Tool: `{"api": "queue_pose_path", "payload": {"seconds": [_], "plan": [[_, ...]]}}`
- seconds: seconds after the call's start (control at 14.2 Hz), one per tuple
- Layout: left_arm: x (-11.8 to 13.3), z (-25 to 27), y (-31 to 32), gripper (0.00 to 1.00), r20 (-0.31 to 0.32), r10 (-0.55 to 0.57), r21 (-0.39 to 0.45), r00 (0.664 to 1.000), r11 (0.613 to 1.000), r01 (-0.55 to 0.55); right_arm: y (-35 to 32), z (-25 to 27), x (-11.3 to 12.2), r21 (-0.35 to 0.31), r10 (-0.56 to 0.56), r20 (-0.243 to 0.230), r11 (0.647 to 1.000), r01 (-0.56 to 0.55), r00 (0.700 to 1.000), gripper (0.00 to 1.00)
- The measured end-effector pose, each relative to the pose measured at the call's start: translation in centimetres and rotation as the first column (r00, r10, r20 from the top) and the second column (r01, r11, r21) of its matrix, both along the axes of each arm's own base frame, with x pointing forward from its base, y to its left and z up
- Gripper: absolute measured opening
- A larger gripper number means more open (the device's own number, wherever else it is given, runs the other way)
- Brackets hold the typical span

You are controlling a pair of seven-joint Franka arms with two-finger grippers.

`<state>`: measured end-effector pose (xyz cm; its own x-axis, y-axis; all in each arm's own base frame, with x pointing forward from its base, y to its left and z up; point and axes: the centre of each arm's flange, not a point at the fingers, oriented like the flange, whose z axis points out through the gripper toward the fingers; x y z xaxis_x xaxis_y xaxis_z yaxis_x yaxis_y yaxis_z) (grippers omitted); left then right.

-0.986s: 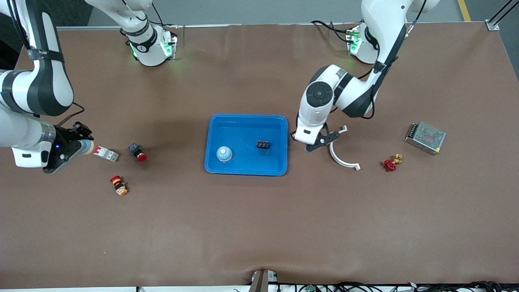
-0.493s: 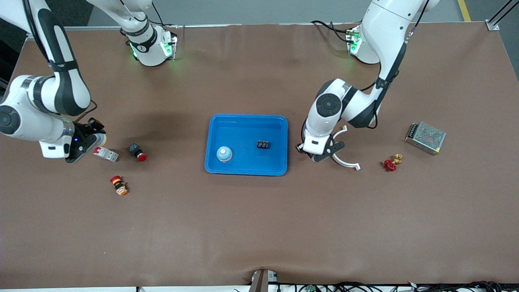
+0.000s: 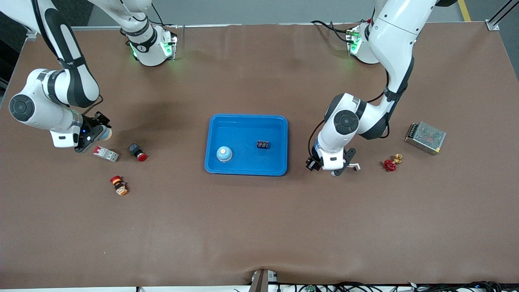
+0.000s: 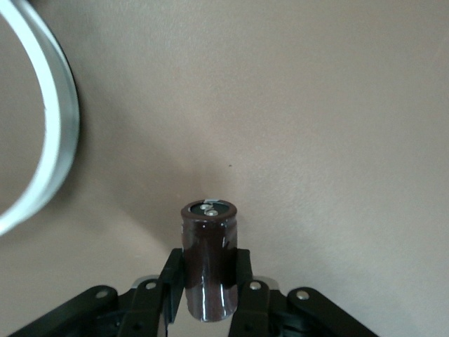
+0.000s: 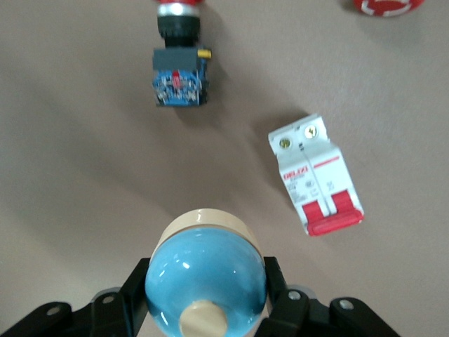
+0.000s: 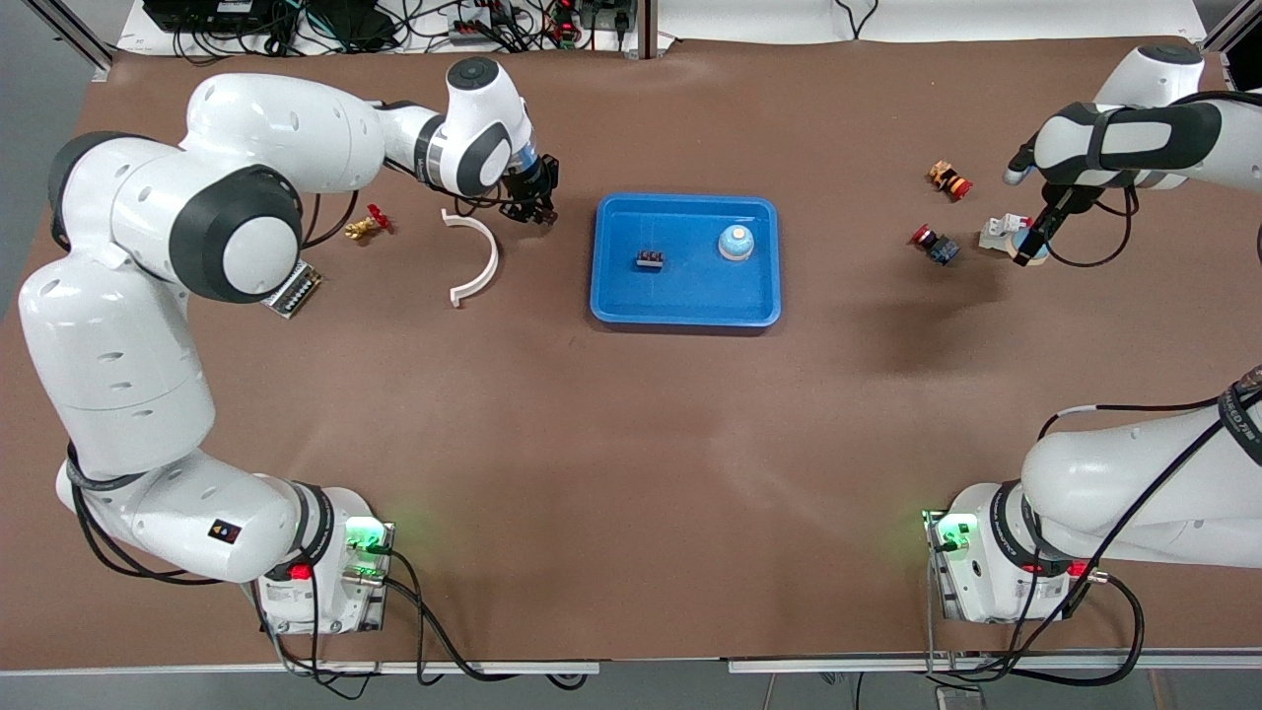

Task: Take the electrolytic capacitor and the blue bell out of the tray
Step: 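Set the capacitor beside the white arc while the right gripper lowers the bell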

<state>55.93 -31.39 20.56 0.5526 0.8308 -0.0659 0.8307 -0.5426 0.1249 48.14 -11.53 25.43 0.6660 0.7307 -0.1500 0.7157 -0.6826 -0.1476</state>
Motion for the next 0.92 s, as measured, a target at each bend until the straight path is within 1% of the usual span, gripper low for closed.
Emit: {"api": "queue_pose_path", "payload": {"seconds": [0.14, 0.28, 0.42, 0.56, 0.7, 0.77, 0.92], "plan": [[-0.1, -1.0, -0.5, 0.33, -0.003, 0.136, -0.023, 0.991, 0.990, -0.136, -0.1, -0.6, -0.5, 0.001, 0.002, 0.008, 1.000, -0.002, 1.000, 0.67], [-0.4, -1.8, -0.9, 0.33, -0.015, 0.221, -0.033, 0.975, 0.975, -0.221, 0.2, -1.8, -1.4, 0.001, 0.004, 0.027, 1.000, -0.004, 1.000, 0.67], [-0.4, -2.0, -1.0, 0.33, -0.019, 0.246, -0.035, 0.969, 0.968, -0.247, 0.4, -3.2, -2.8, 0.002, 0.003, 0.045, 1.000, -0.003, 0.999, 0.67], [-0.4, -2.0, -1.0, 0.33, -0.018, 0.245, -0.034, 0.969, 0.969, -0.245, 0.5, -4.2, -3.9, 0.002, 0.000, 0.066, 1.000, 0.000, 0.998, 0.67], [-0.5, -2.0, -1.1, 0.34, -0.006, 0.222, -0.025, 0.975, 0.975, -0.222, 0.4, -4.5, -4.3, 0.000, -0.003, 0.079, 1.000, 0.003, 0.997, 0.67], [-0.5, -2.0, -1.2, 0.39, 0.003, 0.206, -0.016, 0.978, 0.978, -0.206, 0.4, -4.6, -4.4, -0.001, -0.003, 0.090, 1.000, 0.003, 0.996, 0.67], [-0.5, -1.9, -1.3, 0.58, 0.010, 0.192, -0.007, 0.981, 0.981, -0.192, 0.5, -5.3, -5.1, -0.002, -0.005, 0.112, 1.000, 0.006, 0.994, 0.67]]}}
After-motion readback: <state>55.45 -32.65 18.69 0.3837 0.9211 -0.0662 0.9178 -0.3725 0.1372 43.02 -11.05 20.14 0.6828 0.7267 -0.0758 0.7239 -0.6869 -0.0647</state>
